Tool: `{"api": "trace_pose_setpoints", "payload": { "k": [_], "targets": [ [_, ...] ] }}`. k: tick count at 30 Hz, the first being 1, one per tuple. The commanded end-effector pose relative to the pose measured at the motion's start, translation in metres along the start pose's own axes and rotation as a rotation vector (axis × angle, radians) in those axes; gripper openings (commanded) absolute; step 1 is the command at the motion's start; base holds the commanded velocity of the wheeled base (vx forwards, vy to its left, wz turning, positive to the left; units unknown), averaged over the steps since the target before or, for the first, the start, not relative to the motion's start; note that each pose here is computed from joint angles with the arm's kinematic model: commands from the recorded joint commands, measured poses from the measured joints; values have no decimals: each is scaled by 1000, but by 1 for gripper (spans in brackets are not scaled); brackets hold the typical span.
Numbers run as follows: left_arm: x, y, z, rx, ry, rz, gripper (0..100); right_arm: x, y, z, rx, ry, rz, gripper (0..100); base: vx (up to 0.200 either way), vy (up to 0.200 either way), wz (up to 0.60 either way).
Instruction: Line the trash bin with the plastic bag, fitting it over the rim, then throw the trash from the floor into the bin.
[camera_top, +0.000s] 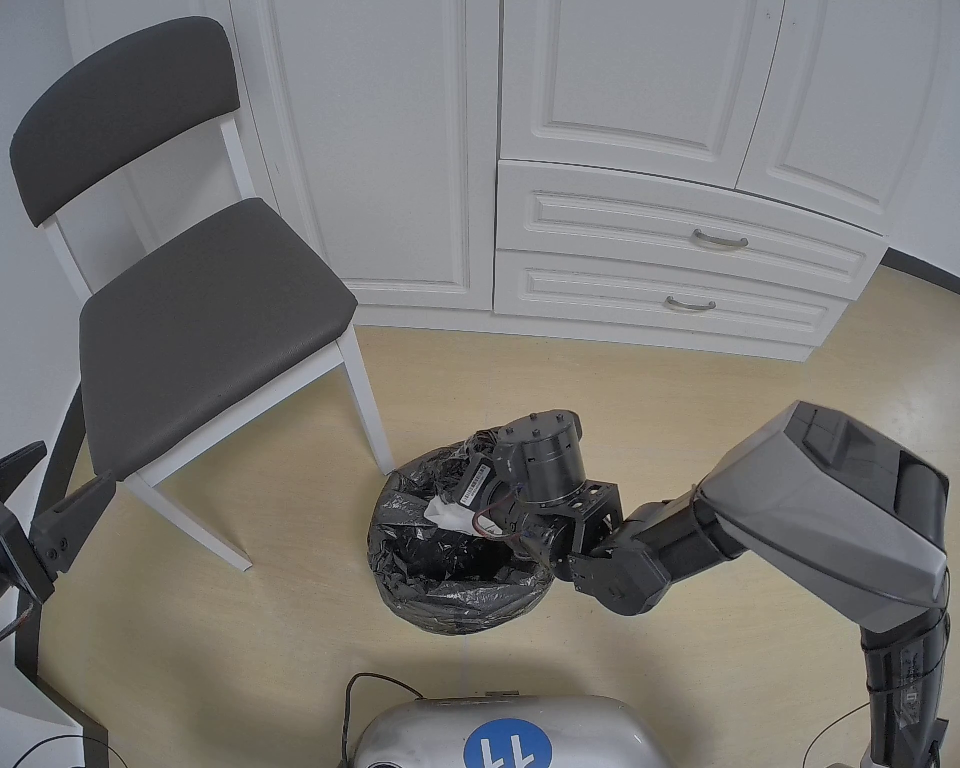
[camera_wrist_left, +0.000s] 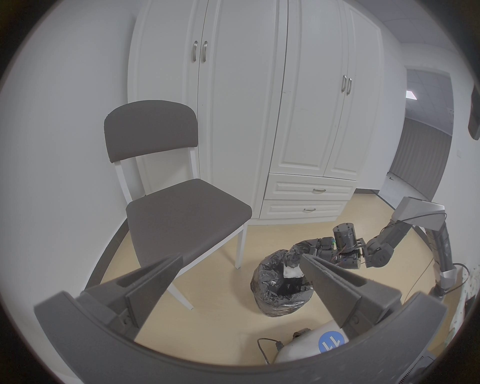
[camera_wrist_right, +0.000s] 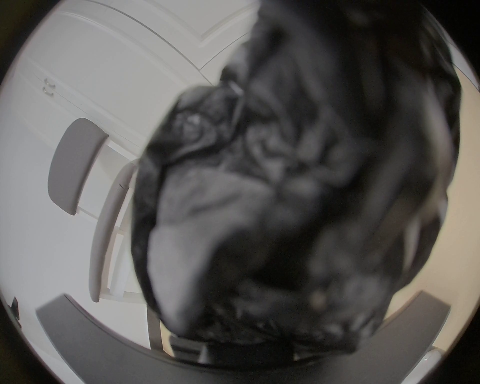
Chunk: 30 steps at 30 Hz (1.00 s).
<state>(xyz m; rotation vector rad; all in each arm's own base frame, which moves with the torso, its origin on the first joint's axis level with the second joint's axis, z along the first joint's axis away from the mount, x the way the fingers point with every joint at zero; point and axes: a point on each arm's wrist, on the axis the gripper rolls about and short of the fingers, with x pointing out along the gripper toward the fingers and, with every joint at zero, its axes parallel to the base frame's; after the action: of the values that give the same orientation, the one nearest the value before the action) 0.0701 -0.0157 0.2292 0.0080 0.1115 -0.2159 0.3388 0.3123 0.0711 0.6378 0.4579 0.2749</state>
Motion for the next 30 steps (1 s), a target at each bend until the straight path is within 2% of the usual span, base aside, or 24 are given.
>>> {"api": "trace_pose_setpoints", "payload": {
  "k": [1, 5, 8, 19, 23, 25, 26, 28, 30],
  "targets": [
    [0, 0, 0, 0, 0, 0, 100, 14, -10, -17, -11, 26, -28, 0, 0, 0, 0],
    [0, 0, -1, 0, 2, -1, 100, 16, -13, -24, -19, 37, -37, 0, 0, 0, 0],
    [0, 0, -1, 0, 2, -1, 100, 20, -14, -31, -24, 11, -50, 0, 0, 0, 0],
    [0, 0, -1, 0, 2, -1, 100, 32, -25, -64, -112, -27, -82, 0, 0, 0, 0],
    [1, 0, -1, 0, 4, -1, 100, 37, -32, -70, -177, -45, -112, 0, 0, 0, 0],
    [0, 0, 0, 0, 0, -1, 100, 38, -40, -73, -281, -66, -177, 0, 0, 0, 0],
    [0, 0, 0, 0, 0, -1, 100, 37, -40, -73, -287, -66, -181, 0, 0, 0, 0],
    [0, 0, 0, 0, 0, -1, 100, 35, -46, -78, -381, -62, -229, 0, 0, 0, 0],
    [0, 0, -1, 0, 4, -1, 100, 35, -51, -85, -416, -45, -246, 0, 0, 0, 0]
  ]
}}
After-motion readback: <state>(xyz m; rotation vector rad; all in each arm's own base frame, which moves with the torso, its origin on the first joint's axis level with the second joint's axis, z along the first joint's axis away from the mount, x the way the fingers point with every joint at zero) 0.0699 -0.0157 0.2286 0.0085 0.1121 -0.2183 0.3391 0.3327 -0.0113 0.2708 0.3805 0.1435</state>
